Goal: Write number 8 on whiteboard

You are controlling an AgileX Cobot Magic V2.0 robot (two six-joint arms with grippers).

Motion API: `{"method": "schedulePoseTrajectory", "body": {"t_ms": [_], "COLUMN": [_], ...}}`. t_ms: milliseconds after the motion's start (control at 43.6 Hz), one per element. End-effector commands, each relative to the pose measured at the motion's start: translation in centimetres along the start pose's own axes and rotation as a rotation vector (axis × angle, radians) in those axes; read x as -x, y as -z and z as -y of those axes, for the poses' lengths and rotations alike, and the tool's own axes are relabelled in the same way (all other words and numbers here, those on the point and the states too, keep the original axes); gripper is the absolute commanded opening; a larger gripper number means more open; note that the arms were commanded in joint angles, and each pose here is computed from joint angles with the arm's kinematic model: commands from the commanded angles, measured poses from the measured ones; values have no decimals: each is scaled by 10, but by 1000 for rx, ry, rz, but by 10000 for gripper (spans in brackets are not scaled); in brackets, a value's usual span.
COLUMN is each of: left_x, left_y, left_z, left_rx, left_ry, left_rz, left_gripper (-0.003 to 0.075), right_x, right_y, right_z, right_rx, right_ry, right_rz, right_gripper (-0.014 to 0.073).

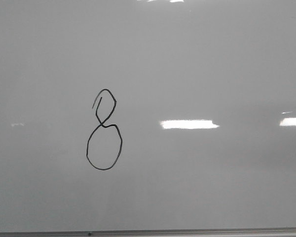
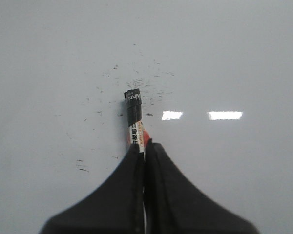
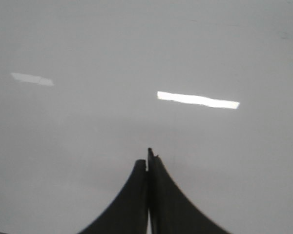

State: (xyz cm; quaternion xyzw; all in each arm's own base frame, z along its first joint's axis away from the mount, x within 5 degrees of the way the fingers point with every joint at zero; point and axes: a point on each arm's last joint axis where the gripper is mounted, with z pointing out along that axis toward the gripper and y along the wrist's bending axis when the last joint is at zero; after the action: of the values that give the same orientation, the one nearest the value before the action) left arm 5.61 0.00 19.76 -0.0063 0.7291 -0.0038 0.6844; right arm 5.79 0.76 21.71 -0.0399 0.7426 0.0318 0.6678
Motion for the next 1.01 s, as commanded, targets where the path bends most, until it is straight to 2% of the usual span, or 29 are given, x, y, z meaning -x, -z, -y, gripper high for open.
{"method": "schedulePoseTrajectory", "body": {"t_ms": [0,115,275,986], "left_x": [4,4,4,4], "left_y": [0,0,0,0], "left_z": [0,0,0,0], "left_rx": [-5,-5,-5,-5], "left_ry": [9,9,9,9], "left_rz": [85,85,85,85], "left_gripper": [-21,-21,-21,-20], "right_x": [6,-8,-23,-22], "right_y": [3,3,1,1], "right_z": [6,8,8,8], "right_rx": [-78,-125,-135,-134], "right_ry": [-30,-33,-35,-35], "right_rz": [108,96,74,77], "right_gripper": [-68,-68,-68,-68]}}
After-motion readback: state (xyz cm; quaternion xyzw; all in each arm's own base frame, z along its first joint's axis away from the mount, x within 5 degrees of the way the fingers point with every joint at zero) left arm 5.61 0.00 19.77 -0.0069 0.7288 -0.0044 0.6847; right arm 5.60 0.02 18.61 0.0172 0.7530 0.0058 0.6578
